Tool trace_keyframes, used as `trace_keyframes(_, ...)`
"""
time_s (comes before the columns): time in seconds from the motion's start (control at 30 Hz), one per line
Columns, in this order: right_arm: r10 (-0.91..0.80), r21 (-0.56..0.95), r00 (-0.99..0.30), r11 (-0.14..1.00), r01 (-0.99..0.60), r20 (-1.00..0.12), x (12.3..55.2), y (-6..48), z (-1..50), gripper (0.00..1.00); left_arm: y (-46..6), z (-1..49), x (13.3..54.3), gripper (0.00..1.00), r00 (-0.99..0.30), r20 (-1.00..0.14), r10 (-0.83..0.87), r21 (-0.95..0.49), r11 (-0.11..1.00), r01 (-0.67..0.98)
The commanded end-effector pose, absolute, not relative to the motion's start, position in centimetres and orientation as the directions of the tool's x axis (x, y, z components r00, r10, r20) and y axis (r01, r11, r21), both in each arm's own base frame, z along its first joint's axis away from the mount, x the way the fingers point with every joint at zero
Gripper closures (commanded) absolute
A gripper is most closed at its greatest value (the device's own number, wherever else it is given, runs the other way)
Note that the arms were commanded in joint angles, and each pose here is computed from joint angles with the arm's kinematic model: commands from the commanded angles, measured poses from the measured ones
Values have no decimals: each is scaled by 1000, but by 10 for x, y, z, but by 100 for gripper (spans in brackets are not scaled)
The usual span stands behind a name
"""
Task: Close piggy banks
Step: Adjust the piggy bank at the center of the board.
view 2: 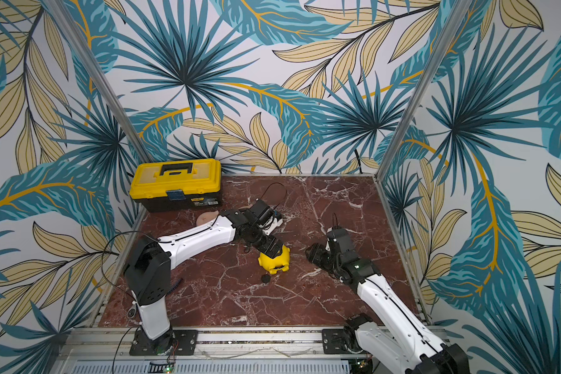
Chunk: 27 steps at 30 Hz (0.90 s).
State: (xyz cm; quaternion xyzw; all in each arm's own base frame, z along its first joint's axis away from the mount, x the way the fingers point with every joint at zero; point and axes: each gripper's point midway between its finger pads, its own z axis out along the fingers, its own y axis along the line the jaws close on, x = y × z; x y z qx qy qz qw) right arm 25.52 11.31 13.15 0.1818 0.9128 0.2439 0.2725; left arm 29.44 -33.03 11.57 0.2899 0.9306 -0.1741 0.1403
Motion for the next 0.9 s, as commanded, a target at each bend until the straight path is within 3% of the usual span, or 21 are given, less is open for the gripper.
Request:
trace_keyframes(0.0, 458, 533, -791, 822, 202, -406, 252, 112, 126, 38, -319, 145, 290, 0, -737, -418, 532, -160, 755, 636)
trace_keyframes(0.4, 452, 540, -791, 820, 187, -412, 254, 115, 128, 38, -358, 154, 290, 1, -501, -491, 713, -156, 494, 856)
trace_keyframes(0.6, 451, 538, -792, 822, 188, -411, 251, 114, 128, 38, -366, 138, 291, 0, -451, -478, 754, -160, 430, 888)
trace_keyframes(0.87, 443, 533, -795, 826, 183, -415, 251, 114, 129, 38, -359, 115, 303, 0, -461, -440, 771, -164, 436, 885)
